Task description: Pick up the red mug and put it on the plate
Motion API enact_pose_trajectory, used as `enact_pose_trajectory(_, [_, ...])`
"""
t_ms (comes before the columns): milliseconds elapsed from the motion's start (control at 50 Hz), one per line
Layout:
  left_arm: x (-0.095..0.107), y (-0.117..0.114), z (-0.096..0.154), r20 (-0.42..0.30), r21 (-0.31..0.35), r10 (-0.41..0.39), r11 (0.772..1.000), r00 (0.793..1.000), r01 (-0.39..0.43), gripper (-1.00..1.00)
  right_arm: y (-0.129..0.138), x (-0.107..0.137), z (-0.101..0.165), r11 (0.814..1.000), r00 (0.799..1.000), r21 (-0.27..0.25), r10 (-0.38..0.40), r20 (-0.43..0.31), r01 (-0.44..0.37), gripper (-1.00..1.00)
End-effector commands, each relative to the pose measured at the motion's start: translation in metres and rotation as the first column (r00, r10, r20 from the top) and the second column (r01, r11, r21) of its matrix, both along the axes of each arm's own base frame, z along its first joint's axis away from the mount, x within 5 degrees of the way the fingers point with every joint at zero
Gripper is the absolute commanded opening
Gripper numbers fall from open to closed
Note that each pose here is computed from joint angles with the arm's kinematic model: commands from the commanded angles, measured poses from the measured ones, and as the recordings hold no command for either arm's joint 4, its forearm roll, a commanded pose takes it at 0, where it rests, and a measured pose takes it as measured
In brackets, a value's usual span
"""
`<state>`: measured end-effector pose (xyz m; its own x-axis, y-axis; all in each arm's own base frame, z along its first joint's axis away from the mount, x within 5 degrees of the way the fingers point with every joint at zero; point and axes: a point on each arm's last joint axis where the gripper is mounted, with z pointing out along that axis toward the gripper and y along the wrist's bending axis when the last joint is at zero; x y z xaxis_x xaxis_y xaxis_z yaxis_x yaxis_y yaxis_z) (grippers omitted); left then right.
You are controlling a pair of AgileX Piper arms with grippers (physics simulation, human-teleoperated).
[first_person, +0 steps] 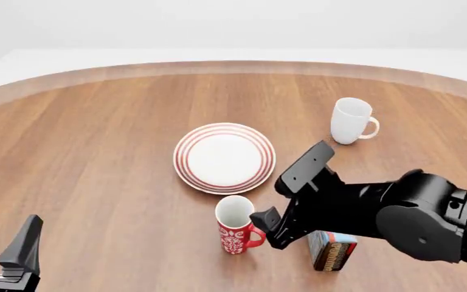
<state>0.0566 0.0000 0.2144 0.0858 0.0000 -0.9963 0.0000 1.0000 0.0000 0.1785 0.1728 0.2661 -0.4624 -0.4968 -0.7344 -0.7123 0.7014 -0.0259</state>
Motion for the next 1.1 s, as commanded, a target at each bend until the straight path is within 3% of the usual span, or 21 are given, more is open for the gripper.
enact_pose_trajectory(20, [0.0, 0.0, 0.0, 0.0, 0.0, 0.0, 1.0, 1.0, 0.0, 1.0, 0.003, 0.006, -0.011, 1.0, 1.0, 0.003, -0.02, -0.016, 0.02, 1.0])
enact_pose_trajectory(1100, [0.0, 0.0, 0.0, 0.0, 0.0, 0.0, 1.0, 1.0, 0.0, 1.0, 0.018, 0.008, -0.058, 0.999, 0.995, -0.018, -0.03, -0.095, 0.028, 1.0])
